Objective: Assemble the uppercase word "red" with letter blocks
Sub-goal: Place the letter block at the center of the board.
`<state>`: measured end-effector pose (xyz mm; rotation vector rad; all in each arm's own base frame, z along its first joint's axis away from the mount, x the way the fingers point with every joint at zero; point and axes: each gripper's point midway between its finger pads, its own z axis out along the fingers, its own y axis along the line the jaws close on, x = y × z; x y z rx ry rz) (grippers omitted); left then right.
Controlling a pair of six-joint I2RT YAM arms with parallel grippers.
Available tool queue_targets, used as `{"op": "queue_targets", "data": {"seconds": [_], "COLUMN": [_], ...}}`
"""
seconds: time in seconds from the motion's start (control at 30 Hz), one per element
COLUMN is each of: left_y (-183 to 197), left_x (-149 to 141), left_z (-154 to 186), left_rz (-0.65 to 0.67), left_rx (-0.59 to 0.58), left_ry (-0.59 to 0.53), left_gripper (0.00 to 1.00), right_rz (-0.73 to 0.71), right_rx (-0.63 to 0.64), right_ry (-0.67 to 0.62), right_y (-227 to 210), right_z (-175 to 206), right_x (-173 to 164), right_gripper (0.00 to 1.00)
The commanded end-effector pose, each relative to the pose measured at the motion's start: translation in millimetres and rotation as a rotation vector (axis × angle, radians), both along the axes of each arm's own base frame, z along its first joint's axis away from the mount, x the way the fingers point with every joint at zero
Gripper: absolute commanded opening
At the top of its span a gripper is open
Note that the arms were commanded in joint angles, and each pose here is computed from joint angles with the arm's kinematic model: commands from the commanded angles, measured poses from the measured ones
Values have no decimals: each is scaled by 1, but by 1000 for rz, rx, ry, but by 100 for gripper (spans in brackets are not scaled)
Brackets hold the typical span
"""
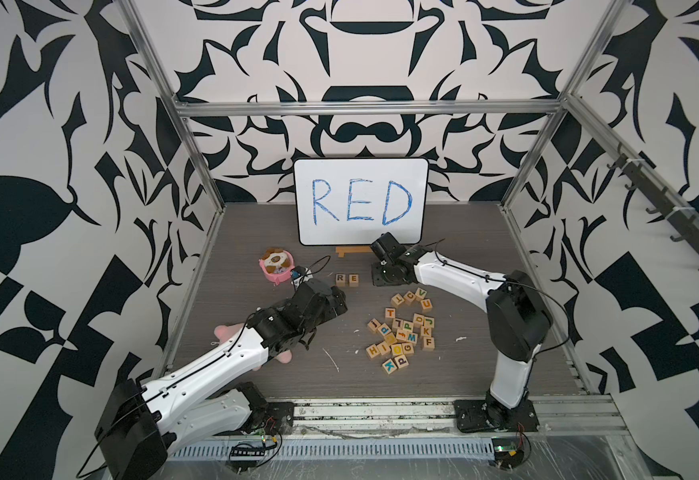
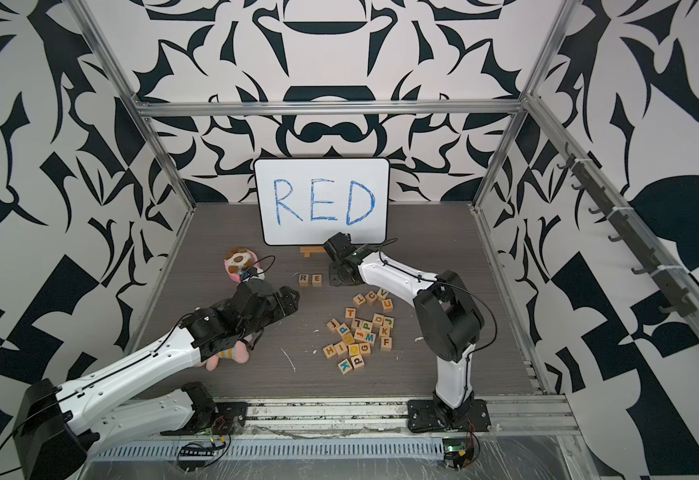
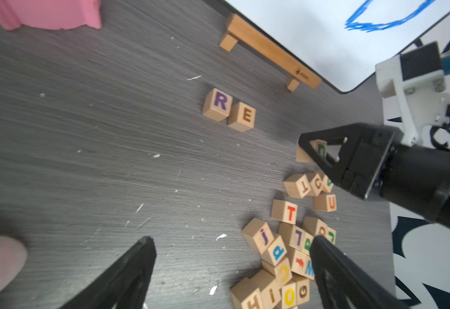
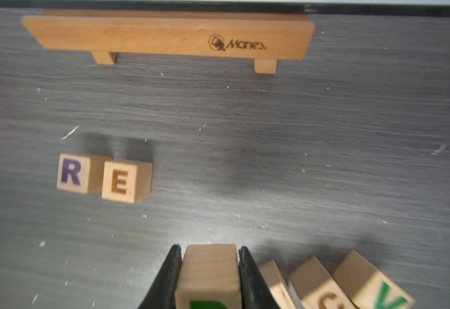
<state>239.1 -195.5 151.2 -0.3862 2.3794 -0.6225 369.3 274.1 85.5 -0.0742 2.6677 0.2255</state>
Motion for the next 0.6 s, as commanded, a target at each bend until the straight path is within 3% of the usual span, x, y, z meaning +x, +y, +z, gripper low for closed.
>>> {"op": "queue_targets", "data": {"seconds": [0.0,0.57], "left_y": [16,30], "left_x": [-2,-3], "left_z": [-7,-7], "left_rz": [45,80], "left_rx": [44,76], "left_ry": [-2,-15], "left_gripper": [95,96], "right_rz": [-75,-151], "right_rx": [40,18], "right_ry": [-89,-37], "right_y": [14,36], "right_z": [24,-15], "right_x": [20,35], "right_gripper": [9,23]}}
